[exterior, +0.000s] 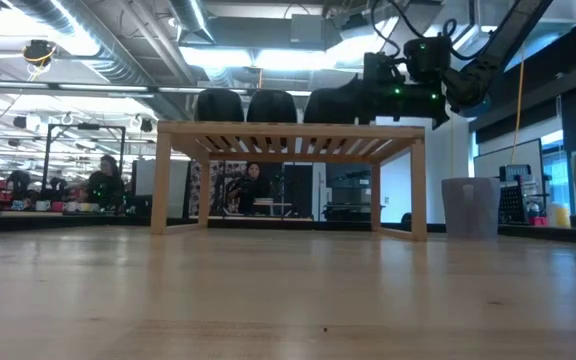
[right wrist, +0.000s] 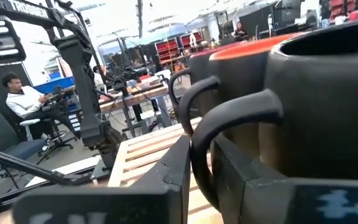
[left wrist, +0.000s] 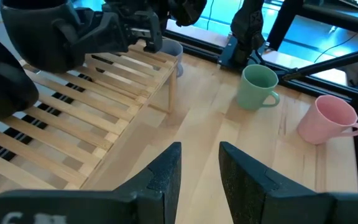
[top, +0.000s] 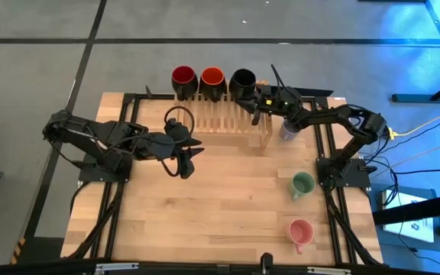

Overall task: Place coffee mugs
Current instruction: Put the black mug onto the shelf, then put the light blue mug onto the shelf

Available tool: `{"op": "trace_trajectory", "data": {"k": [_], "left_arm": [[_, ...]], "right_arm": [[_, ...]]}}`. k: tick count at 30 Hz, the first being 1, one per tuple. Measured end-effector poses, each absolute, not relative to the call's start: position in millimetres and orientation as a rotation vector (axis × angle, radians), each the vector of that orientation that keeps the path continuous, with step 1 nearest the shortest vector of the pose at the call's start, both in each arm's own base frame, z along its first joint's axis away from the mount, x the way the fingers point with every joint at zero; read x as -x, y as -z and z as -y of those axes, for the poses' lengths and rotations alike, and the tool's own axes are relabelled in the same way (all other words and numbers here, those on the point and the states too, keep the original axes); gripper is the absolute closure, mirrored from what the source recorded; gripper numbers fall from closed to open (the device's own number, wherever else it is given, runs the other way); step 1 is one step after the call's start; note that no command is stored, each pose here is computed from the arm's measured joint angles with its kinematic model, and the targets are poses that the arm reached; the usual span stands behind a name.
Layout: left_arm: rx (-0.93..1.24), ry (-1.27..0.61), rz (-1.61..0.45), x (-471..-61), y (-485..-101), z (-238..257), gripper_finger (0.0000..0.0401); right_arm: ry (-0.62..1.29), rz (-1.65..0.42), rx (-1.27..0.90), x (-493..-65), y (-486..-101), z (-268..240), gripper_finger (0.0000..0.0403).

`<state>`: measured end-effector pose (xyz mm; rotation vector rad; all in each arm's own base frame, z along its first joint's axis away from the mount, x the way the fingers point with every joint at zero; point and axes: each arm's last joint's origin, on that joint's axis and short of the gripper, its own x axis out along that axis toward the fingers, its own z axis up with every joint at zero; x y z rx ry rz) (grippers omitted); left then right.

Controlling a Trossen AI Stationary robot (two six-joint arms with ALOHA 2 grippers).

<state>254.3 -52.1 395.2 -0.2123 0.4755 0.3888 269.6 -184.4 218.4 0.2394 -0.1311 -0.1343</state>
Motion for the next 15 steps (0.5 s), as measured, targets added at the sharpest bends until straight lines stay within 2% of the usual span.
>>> {"op": "trace_trajectory", "data": {"k": [6, 15], "left_arm": [[0.214, -0.384, -0.477, -254.4, -395.1, 52.2, 0.0299], [0.214, -0.383, -0.478, -254.4, -395.1, 52.3, 0.0299]], "right_arm": [[0.166, 0.113, -0.255, -269.6, -215.9, 185.7, 0.0329], [0.148, 0.088, -0.265, -275.6, -222.7, 189.2, 0.0253]]}}
